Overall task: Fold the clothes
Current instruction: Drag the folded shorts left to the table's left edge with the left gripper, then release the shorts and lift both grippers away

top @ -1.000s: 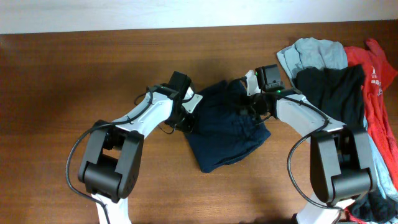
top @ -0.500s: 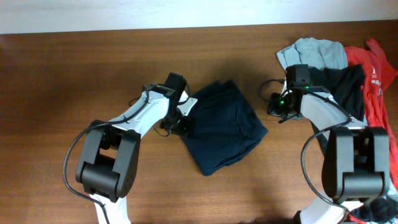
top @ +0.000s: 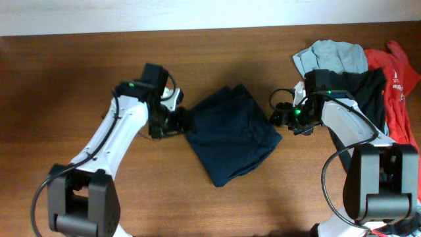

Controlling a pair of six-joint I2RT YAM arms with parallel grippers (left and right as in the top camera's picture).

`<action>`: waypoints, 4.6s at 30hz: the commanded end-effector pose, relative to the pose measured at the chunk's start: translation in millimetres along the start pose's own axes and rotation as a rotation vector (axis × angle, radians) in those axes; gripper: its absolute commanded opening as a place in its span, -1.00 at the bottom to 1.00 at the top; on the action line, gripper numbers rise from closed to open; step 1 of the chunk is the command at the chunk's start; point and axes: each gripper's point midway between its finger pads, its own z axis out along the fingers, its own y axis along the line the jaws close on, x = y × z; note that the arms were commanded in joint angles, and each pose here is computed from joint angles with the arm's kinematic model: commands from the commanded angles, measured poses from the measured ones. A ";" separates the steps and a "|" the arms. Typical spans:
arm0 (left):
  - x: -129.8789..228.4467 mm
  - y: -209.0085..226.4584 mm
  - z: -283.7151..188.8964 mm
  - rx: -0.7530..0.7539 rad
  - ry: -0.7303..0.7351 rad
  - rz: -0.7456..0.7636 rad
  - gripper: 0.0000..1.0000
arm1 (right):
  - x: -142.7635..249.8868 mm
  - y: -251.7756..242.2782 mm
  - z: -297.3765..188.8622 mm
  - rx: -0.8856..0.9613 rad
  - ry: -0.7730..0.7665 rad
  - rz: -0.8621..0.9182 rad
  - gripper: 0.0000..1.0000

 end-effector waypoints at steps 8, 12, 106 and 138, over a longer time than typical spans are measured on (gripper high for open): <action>25.0 -18.5 83.3 0.296 0.048 -0.507 0.98 | -1.4 6.4 -9.2 -0.022 -0.007 -0.039 0.49; 31.8 -35.6 102.8 0.306 0.032 -0.520 0.98 | -1.2 6.3 -9.2 -0.022 -0.006 -0.038 0.49; -1.2 68.5 -219.0 -0.315 -0.854 0.332 0.98 | 25.0 96.3 -248.9 -0.157 -0.551 -0.369 0.97; -1.2 68.4 -219.1 -0.315 -0.854 0.332 0.98 | 141.5 -22.8 -90.3 0.110 -0.846 -0.646 0.97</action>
